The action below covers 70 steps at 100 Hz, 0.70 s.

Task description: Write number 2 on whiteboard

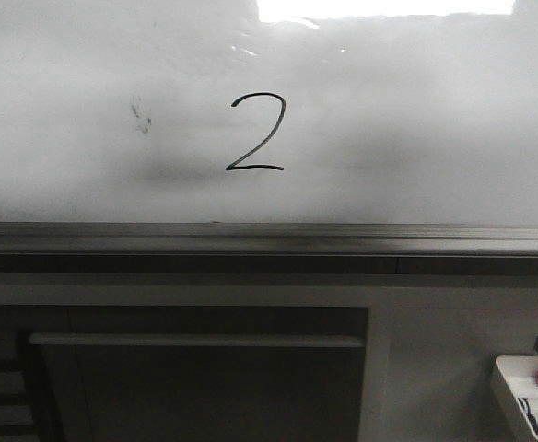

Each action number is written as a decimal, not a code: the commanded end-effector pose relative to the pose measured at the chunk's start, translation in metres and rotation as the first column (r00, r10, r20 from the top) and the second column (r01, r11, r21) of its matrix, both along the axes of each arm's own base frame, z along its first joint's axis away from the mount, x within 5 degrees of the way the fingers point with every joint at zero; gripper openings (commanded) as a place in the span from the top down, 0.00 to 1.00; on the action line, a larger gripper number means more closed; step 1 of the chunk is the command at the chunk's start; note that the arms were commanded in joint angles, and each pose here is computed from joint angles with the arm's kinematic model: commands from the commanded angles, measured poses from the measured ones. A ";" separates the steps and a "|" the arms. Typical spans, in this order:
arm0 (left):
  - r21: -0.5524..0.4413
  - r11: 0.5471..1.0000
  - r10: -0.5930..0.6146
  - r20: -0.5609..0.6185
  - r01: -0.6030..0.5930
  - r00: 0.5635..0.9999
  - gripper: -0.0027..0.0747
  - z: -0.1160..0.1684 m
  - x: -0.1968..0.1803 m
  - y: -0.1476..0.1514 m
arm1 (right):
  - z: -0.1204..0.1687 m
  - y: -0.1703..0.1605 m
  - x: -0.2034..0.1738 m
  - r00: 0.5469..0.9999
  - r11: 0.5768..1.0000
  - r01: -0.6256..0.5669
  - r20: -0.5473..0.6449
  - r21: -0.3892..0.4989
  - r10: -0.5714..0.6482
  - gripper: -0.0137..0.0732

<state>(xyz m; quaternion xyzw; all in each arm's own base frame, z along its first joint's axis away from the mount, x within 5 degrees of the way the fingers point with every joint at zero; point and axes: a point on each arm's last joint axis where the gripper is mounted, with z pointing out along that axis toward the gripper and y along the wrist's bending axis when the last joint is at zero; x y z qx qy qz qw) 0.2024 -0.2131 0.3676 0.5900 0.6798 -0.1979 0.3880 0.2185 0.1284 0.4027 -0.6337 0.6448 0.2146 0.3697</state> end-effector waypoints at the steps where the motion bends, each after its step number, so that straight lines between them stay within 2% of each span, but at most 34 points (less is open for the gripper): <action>1: -0.088 0.996 0.011 0.042 -0.007 0.999 0.48 0.021 -0.004 0.000 | 0.014 0.001 -0.008 0.999 0.998 -0.031 0.031 0.047 0.030 0.80; 20: -0.086 0.996 0.009 0.041 -0.005 0.999 0.74 0.021 -0.005 0.000 | 0.015 0.001 -0.008 0.999 0.998 -0.033 0.029 0.055 0.031 0.80; 32: -0.083 0.997 0.005 0.038 -0.002 0.999 0.84 0.021 -0.005 0.000 | 0.016 0.002 -0.008 0.999 0.997 -0.035 0.026 0.068 0.033 0.80; 57: -0.074 0.997 -0.004 0.028 0.006 1.000 0.91 0.020 -0.006 0.000 | 0.015 0.002 -0.008 0.999 0.998 -0.032 0.029 0.060 0.030 0.79; 62: -0.074 0.997 -0.004 0.028 0.006 1.000 0.91 0.020 -0.006 0.000 | 0.015 0.001 -0.007 0.999 0.998 -0.026 0.031 0.051 0.024 0.75; 70: -0.075 0.997 -0.001 0.027 0.003 1.000 0.91 0.020 -0.006 0.000 | 0.015 0.001 -0.005 1.000 0.998 0.009 0.019 0.059 -0.010 0.60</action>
